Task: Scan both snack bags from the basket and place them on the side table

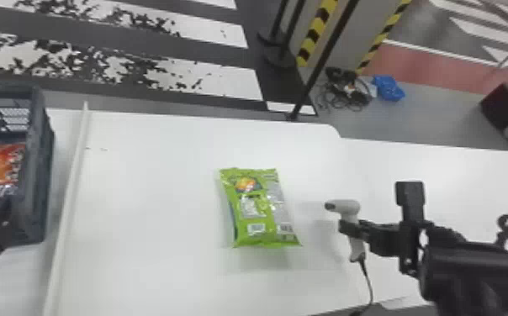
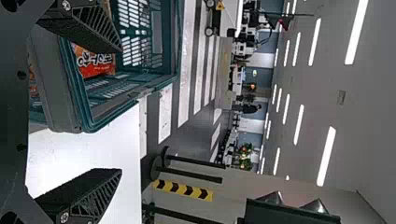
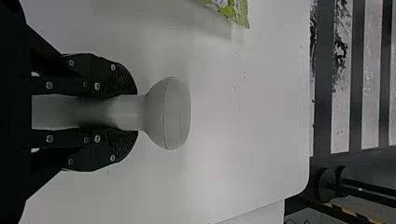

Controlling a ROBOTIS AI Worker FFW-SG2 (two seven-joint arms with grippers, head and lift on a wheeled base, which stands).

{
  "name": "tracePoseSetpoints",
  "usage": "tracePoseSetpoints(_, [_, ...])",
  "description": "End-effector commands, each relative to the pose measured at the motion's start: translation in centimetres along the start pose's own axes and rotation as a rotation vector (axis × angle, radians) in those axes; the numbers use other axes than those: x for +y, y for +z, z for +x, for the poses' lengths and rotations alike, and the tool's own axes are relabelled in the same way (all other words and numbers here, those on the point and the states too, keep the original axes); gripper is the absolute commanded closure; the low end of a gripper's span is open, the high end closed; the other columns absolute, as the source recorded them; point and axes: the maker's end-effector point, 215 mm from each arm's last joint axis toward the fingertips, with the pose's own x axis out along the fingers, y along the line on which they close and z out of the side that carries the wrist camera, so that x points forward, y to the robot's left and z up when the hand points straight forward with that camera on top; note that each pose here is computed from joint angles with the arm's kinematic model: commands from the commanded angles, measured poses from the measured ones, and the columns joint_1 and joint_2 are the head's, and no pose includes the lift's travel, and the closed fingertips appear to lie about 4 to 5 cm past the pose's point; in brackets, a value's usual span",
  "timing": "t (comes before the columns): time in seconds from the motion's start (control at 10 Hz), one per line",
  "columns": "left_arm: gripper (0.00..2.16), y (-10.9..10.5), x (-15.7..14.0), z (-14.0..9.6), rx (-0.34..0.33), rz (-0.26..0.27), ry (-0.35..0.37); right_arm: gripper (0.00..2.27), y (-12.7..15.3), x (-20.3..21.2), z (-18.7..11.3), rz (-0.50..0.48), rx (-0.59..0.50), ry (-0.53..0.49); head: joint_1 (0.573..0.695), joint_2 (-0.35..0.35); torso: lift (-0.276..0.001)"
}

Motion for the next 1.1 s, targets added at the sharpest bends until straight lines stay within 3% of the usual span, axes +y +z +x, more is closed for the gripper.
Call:
tracePoseSetpoints(0.0, [0.09,0.0,-0.1,0.0,0.001,0.001,-0.002,2.26,-0.7,1.9,-1.7,-0.005,-0.015,0.014,0.695,-0.337,-0.075])
tracePoseSetpoints(0.5, [0.09,0.0,-0.1,0.0,0.002,0.001,-0.004,2.26,-1.6,9.0,-5.4,0.009,-0.015,0.110,0.695,-0.260,-0.075])
tracePoseSetpoints(1.0, [0.09,-0.2,-0.1,-0.1,0.006,-0.003,-0.004,2.26,-2.7,14.2,-6.3,0.011,0.020,0.200,0.695,-0.177,-0.075])
